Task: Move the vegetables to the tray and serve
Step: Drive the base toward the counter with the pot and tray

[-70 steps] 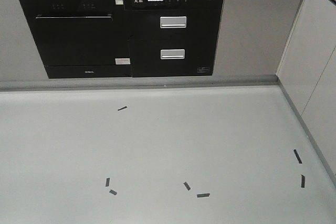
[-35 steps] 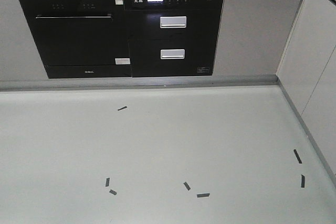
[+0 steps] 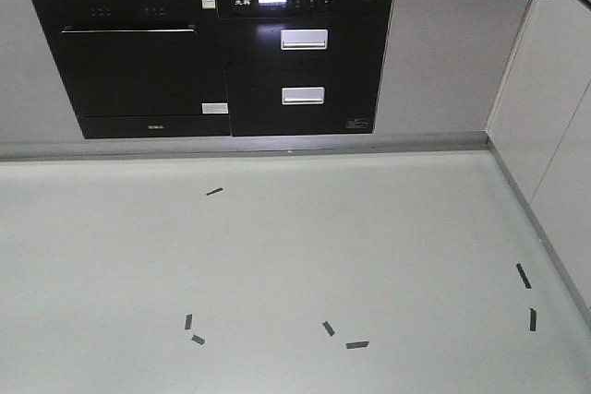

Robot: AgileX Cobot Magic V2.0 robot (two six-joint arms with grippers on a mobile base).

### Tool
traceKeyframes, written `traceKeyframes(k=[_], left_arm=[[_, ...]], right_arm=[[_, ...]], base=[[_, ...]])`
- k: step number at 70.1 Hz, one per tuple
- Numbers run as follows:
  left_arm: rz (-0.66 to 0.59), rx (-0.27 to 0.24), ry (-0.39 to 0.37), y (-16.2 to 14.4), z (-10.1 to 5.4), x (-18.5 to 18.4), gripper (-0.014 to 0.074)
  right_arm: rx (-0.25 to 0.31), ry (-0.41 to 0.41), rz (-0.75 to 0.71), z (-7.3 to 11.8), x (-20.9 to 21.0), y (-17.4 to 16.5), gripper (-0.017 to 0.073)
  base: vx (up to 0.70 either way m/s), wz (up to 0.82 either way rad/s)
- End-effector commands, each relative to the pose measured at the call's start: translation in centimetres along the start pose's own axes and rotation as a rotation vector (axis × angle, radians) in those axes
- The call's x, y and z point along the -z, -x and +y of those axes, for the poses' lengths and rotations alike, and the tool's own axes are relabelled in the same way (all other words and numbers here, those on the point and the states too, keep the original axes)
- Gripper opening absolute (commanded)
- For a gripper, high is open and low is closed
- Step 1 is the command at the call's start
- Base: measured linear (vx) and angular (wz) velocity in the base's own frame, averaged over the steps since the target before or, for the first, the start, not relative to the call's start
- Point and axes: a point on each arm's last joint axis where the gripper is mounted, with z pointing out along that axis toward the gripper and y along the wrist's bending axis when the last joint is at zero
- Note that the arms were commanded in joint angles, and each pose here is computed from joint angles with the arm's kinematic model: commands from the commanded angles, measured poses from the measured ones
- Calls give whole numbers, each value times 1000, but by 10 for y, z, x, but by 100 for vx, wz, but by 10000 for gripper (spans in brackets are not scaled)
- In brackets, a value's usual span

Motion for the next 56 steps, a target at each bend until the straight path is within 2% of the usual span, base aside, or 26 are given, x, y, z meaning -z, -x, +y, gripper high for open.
traceKeyframes(k=[1, 56], left_arm=[[-65, 10, -3, -1, 0, 0, -6], [-65, 10, -3, -1, 0, 0, -6]], right_arm=[[16, -7, -70, 0, 0, 2, -6], [16, -7, -70, 0, 0, 2, -6]], base=[[2, 0], [8, -1]])
